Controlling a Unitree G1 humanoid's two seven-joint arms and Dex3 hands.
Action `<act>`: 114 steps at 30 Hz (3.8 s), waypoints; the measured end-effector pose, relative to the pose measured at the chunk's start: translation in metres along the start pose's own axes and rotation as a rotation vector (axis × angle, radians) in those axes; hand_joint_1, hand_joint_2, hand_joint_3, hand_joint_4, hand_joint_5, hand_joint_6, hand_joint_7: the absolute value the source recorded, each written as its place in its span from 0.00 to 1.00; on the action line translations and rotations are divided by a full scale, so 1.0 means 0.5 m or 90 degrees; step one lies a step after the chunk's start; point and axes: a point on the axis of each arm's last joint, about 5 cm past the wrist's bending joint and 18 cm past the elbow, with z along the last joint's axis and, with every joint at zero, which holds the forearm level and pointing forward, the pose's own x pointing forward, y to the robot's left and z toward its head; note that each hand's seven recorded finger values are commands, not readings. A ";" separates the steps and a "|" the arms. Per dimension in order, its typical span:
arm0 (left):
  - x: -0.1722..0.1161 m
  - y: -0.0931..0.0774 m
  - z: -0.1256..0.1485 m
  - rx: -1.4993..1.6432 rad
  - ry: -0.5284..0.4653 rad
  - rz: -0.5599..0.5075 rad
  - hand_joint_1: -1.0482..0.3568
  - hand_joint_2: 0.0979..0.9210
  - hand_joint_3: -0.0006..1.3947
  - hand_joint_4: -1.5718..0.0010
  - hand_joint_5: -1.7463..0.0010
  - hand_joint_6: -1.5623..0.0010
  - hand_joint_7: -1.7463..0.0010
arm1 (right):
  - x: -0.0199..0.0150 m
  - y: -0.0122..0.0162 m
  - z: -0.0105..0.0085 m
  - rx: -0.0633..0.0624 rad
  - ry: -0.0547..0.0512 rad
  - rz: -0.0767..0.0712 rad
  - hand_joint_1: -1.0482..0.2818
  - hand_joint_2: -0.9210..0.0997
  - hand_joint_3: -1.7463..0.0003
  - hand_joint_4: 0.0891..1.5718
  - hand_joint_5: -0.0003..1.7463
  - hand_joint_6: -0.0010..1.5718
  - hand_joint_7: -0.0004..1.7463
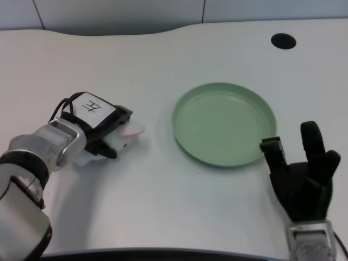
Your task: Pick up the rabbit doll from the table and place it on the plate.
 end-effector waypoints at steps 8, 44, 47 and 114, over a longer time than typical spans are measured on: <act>0.046 0.081 0.038 -0.098 -0.095 0.145 0.39 1.00 0.31 0.57 0.00 0.71 0.00 | 0.0029 -0.0001 -0.0016 0.004 0.004 -0.003 0.29 0.00 0.83 0.43 0.58 0.66 0.00; 0.095 0.087 0.216 -0.147 -0.293 0.247 0.30 1.00 0.42 0.66 0.16 0.71 0.28 | -0.0087 0.0083 -0.0126 -0.018 -0.032 0.011 0.28 0.00 0.82 0.42 0.58 0.65 0.00; 0.095 0.080 0.212 -0.106 -0.276 0.236 0.22 1.00 0.50 0.81 0.58 0.76 0.74 | -0.0092 0.0085 -0.0128 -0.018 -0.033 0.011 0.29 0.00 0.83 0.42 0.59 0.65 0.00; -0.156 -0.219 0.105 -1.484 -0.272 0.236 0.09 1.00 0.34 0.85 0.94 0.92 0.98 | 0.0044 -0.0038 -0.0017 0.007 0.029 -0.021 0.30 0.00 0.82 0.41 0.60 0.67 0.00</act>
